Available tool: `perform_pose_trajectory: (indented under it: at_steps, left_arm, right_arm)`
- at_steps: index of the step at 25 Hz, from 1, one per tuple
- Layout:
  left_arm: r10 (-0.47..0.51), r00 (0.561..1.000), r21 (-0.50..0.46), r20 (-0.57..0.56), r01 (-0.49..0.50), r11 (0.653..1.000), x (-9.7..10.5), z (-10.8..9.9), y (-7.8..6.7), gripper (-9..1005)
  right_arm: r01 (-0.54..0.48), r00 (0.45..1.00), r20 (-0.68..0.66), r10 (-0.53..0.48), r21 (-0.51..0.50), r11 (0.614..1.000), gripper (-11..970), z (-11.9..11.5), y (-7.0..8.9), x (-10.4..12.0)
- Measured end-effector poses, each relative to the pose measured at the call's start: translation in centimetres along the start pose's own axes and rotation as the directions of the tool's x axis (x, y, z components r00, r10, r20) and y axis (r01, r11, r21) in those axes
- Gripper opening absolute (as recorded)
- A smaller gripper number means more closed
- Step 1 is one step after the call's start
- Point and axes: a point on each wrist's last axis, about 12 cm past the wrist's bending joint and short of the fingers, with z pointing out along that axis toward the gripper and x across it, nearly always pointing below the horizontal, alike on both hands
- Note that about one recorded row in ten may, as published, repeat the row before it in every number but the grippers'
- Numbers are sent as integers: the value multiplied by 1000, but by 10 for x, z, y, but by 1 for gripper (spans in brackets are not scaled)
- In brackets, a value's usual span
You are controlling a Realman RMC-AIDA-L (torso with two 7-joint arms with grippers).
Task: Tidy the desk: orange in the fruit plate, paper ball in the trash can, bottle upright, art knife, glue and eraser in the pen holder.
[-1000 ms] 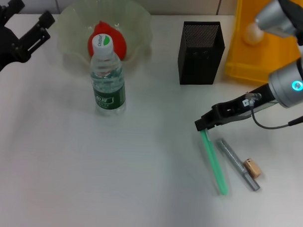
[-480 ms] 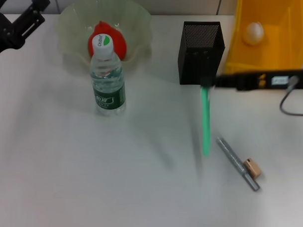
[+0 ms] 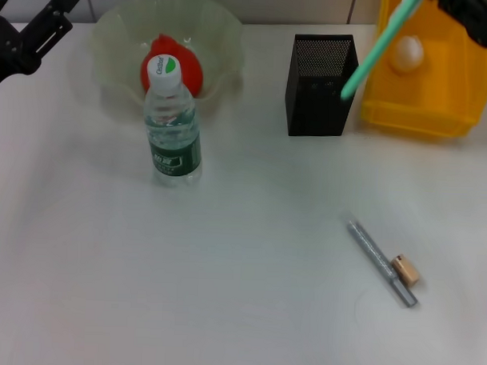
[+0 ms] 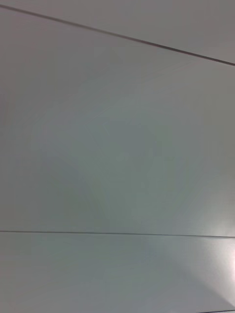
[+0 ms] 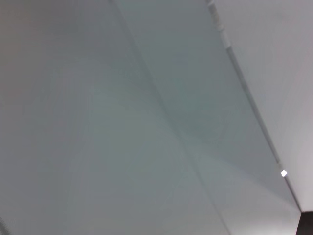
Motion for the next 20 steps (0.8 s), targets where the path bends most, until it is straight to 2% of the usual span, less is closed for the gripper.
perform_pose_trajectory:
  at_steps: [2, 3, 4, 6, 9, 10, 11, 13, 20]
  left_arm:
    - [-4, 1000, -4, -2, 4, 1000, 1, 1, 0, 801]
    - [-4, 1000, -3, -2, 4, 1000, 1, 2, 1, 801]
    - [-1, 1000, -3, -2, 1, 1000, 1, 2, 1, 801]
    - [6, 1000, -3, -3, -6, 1000, 1, 2, 2, 801]
    - [9, 1000, -3, -3, -9, 1000, 0, 2, 2, 801]
    - [12, 1000, -4, -4, -12, 1000, 0, 2, 2, 801]
    - [15, 1000, -5, -5, -15, 1000, 0, 0, 3, 801]
    - [22, 1000, -10, -5, -22, 1000, -2, -2, 4, 801]
    - [31, 999, -41, -6, -31, 999, -3, -11, 9, 801]
  right_arm:
    - [22, 1000, 19, -22, 16, 1000, 187, 6, -2, 1]
    - [55, 998, 38, -57, 45, 997, 187, 20, -6, 2]
    - [55, 998, 38, -57, 45, 997, 187, 20, -6, 2]
    - [77, 996, 35, -80, 68, 995, 187, 35, -10, 4]
    - [123, 992, 3, -124, 109, 986, 187, 58, -16, 5]
    - [150, 989, -22, -148, 140, 979, 187, 72, -19, 5]
    - [150, 989, -22, -148, 140, 979, 187, 72, -19, 5]
    - [180, 983, -61, -172, 173, 968, 186, 87, -23, 8]
    - [192, 979, -116, -170, 221, 956, 187, 94, -27, 17]
